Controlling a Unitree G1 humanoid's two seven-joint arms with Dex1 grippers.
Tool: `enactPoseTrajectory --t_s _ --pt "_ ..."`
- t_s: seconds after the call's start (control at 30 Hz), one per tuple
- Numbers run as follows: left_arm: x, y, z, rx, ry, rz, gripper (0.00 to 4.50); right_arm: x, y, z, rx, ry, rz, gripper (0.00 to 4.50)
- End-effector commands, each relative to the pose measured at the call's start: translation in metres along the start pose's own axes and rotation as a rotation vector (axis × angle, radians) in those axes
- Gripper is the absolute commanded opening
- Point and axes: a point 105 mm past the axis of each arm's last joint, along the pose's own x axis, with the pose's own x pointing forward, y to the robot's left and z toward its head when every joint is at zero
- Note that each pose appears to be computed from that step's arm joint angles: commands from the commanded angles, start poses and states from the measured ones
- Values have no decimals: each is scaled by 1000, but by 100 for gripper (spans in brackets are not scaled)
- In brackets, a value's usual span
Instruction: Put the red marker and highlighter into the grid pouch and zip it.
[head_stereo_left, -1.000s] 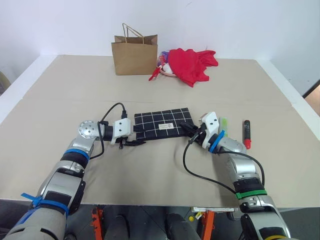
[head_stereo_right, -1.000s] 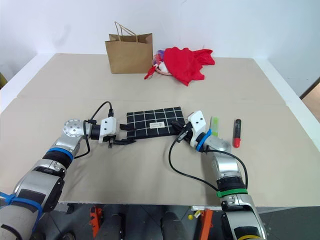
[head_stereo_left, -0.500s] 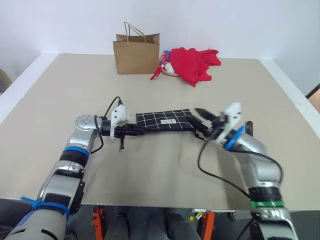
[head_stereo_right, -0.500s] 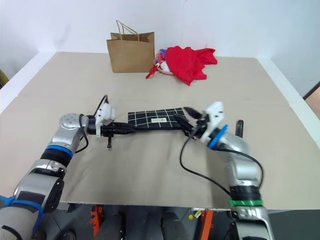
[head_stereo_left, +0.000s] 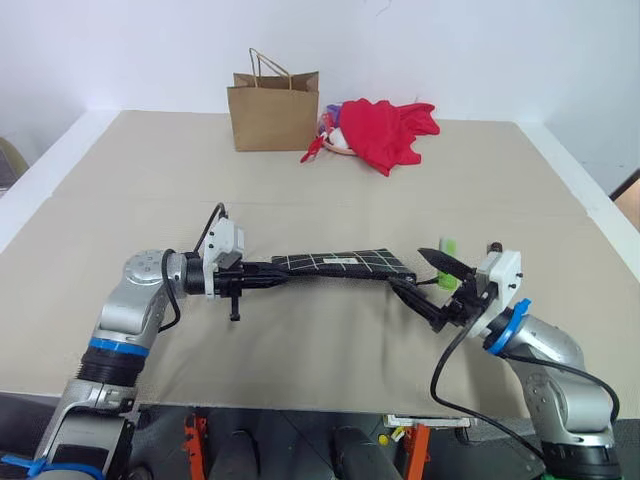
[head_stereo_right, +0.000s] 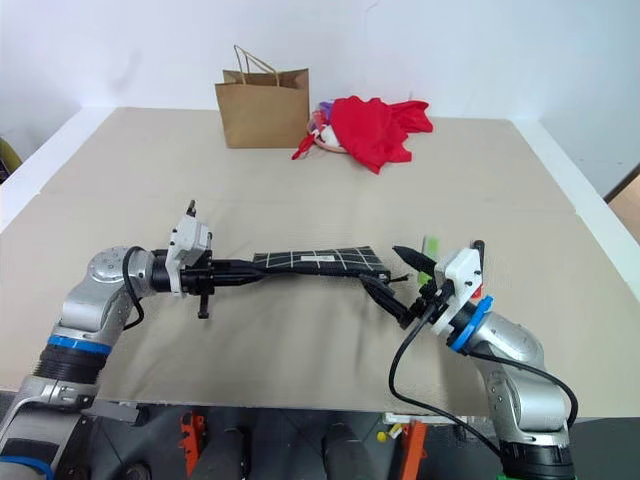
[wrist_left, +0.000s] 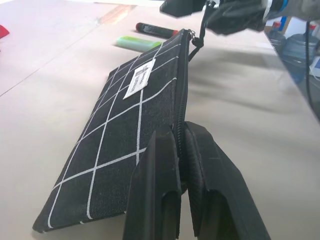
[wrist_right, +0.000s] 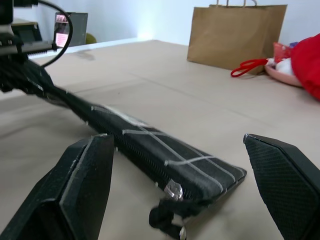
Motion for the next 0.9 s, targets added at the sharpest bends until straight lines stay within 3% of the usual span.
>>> enactPoseTrajectory --t_s 0.03,0.23,0.27,0.3,0.5,0.57,0.77,0.9 --pt "-7 -3 14 29 -25 22 0 -3 4 10 -44 -42 1 446" --pt "-9 -6 13 18 -17 27 0 -3 3 15 -55 -93 -17 446" --pt "-8 -7 12 17 -17 29 0 -2 3 17 -60 -105 -15 397" --pt "-8 -7 12 16 -17 31 0 -2 4 18 -56 -116 -13 377" --pt "-6 -8 14 18 -26 34 0 0 5 17 -49 -121 3 68" --pt "-6 -9 15 19 -27 35 0 2 5 17 -52 -123 5 13" --pt "-3 -13 16 30 -28 25 0 18 17 20 -73 -134 82 13" --pt "1 -17 15 55 -26 7 0 38 49 26 -61 -105 271 13"
